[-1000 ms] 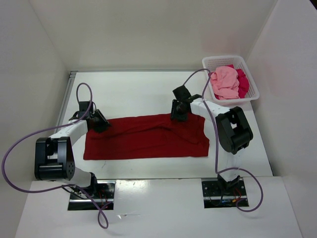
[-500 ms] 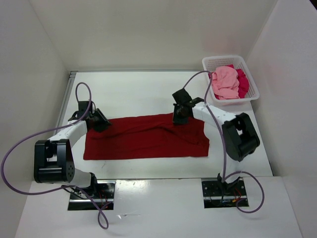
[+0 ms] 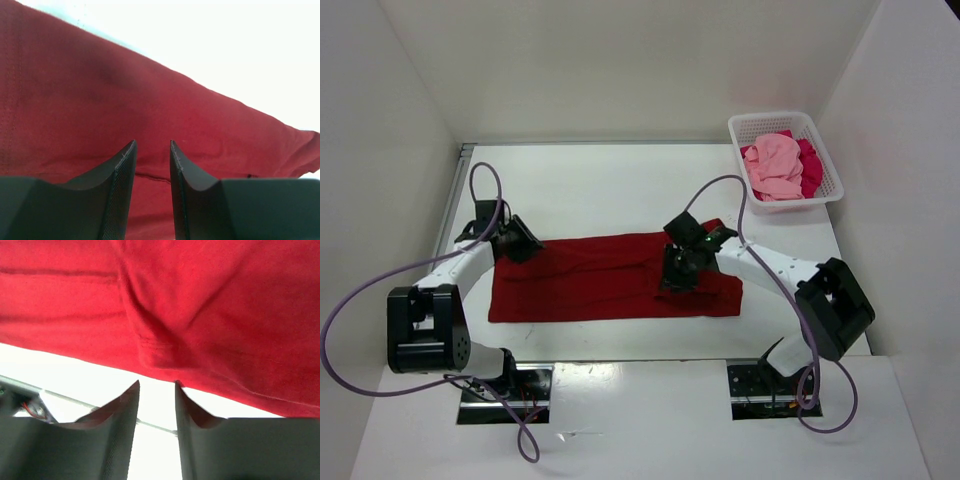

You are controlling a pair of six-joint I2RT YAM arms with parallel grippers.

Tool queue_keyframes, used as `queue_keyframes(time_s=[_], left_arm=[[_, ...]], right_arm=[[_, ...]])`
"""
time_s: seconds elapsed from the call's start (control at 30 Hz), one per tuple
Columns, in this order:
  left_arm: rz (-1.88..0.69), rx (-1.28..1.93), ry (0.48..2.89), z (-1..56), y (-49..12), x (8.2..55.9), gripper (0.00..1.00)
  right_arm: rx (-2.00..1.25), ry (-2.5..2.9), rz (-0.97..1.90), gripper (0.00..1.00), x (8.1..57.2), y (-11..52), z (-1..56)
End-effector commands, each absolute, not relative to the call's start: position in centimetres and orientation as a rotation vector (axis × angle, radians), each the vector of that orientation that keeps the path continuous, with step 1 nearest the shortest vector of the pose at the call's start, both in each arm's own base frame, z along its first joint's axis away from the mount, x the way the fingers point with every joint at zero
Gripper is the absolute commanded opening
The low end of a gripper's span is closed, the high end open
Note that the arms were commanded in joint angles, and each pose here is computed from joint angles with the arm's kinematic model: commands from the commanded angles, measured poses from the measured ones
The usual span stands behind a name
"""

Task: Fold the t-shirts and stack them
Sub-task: Fold the other side of the tshirt into a rectangle, then rotate the tshirt 90 degrees

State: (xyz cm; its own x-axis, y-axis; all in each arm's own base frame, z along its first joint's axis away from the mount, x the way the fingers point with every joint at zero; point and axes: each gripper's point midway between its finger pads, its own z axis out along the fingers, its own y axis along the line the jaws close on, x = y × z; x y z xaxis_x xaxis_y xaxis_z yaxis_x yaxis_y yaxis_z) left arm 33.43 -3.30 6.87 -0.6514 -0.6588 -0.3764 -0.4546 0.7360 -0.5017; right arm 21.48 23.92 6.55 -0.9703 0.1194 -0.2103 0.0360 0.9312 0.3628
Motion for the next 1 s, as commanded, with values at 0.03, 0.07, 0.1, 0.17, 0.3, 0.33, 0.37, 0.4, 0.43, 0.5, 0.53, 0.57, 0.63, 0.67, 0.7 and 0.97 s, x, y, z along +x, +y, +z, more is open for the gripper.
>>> queue_keyframes(time_s=[0.03,0.07,0.1,0.17,0.3,0.33,0.37,0.4,0.43,0.5,0.53,0.57,0.63,0.67,0.7,0.97], left_arm=[[-0.471,-0.803,2.300,10.3,-2.0,34.9,0.40],[-0.458,-0.804,2.288,10.8,-1.8,35.0,0.40],[-0.453,-0.789,2.291,10.8,-1.8,35.0,0.40],[-0.454,-0.785,2.283,11.0,-1.8,35.0,0.40],[-0.469,-0.783,2.293,10.6,-2.0,34.9,0.40],[-0.474,-0.771,2.300,10.3,-2.4,34.8,0.40],[-0.476,-0.767,2.315,9.9,-2.7,34.8,0.40],[-0.490,-0.775,2.318,9.7,-2.9,34.9,0.40],[-0.505,-0.766,2.312,9.9,-3.0,35.1,0.40],[-0.502,-0.774,2.328,9.1,-3.0,35.2,0.40],[-0.500,-0.779,2.336,8.7,-3.0,35.0,0.40],[-0.497,-0.788,2.355,8.1,-3.1,34.9,0.40],[-0.524,-0.814,2.372,7.3,-3.2,34.7,0.40],[-0.531,-0.839,2.381,6.5,-2.8,34.7,0.40],[-0.548,-0.845,2.379,6.3,-3.0,34.9,0.40],[-0.590,-1.041,2.358,4.3,0.3,34.7,0.41]], right_arm=[[0.072,2.842,0.612,0.51,20.9,25.0,8.7],[0.060,2.823,0.595,0.51,21.2,24.8,9.3],[0.078,2.819,0.566,0.51,21.8,24.1,9.6],[0.099,2.747,0.539,0.38,23.8,23.5,10.9],[0.187,2.703,0.412,0.16,26.7,20.9,9.4],[0.219,2.712,0.365,0.13,27.1,20.0,7.8],[0.237,2.713,0.337,0.12,27.3,19.5,7.1],[0.265,2.713,0.279,0.10,27.3,18.7,6.4],[0.284,2.718,0.238,0.08,27.1,17.8,5.7],[0.327,2.721,0.205,0.08,26.8,17.2,5.1],[0.328,2.726,0.200,0.08,26.1,16.8,4.9],[0.345,2.745,0.202,0.08,25.6,16.8,4.4],[0.384,2.793,0.235,0.07,23.7,16.7,3.5],[0.388,2.819,0.243,0.07,22.8,16.9,3.0],[0.422,2.840,0.270,0.07,21.8,17.2,2.5],[0.464,2.812,0.347,0.09,20.3,17.8,4.9]])
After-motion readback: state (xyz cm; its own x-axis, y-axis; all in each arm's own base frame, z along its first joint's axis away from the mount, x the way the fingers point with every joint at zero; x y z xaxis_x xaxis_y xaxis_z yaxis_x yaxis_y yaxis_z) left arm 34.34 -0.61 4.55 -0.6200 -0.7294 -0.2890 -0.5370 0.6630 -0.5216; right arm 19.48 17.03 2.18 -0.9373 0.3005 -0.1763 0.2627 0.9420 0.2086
